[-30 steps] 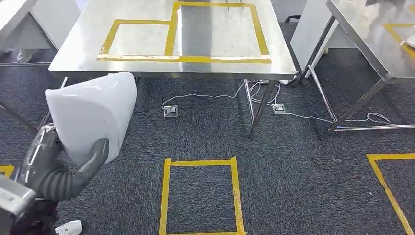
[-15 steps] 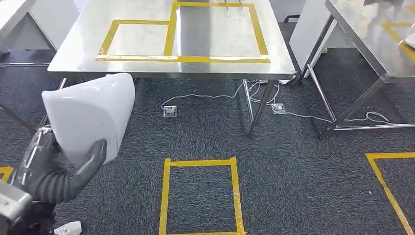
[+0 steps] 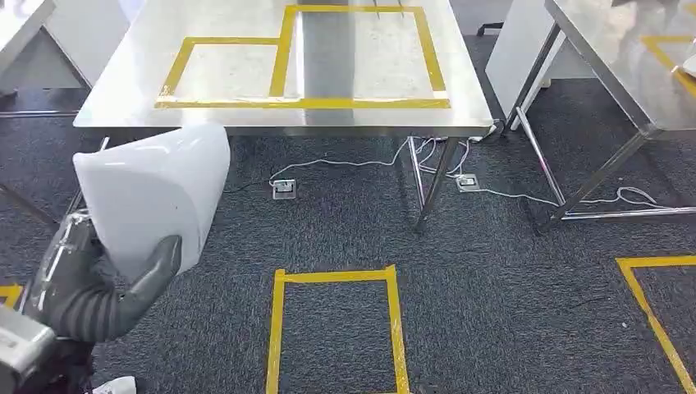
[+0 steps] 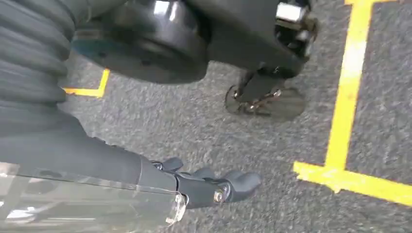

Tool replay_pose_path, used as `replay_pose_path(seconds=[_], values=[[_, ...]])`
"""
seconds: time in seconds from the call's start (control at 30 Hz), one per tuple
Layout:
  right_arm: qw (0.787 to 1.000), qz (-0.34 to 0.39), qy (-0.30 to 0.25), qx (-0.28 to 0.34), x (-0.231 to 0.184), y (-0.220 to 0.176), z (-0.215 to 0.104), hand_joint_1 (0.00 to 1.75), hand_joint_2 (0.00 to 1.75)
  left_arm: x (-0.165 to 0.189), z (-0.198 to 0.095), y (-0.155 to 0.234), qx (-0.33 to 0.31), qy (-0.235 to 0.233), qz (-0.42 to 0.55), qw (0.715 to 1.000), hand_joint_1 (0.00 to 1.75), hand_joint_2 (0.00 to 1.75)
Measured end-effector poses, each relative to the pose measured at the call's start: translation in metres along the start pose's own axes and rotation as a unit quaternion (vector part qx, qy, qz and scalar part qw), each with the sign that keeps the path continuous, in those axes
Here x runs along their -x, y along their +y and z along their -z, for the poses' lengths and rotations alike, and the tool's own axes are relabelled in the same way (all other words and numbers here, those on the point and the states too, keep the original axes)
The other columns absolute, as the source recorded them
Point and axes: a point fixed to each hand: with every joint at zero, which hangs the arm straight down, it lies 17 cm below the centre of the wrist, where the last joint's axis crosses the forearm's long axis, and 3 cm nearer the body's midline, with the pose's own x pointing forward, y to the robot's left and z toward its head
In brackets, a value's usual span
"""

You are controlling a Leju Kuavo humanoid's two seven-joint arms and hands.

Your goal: Take the parts from the cabinet and place them on the table.

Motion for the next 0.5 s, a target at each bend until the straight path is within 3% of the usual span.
replay_pose_path(seconds=[0.5], values=[[1.000, 0.001, 0.000, -0.002, -0.0014, 0.0050, -0.0007, 0.00, 1.75, 0.0021, -0.0024, -0.0003, 0.002, 0.004, 0.004, 1.000, 1.75, 1.75]])
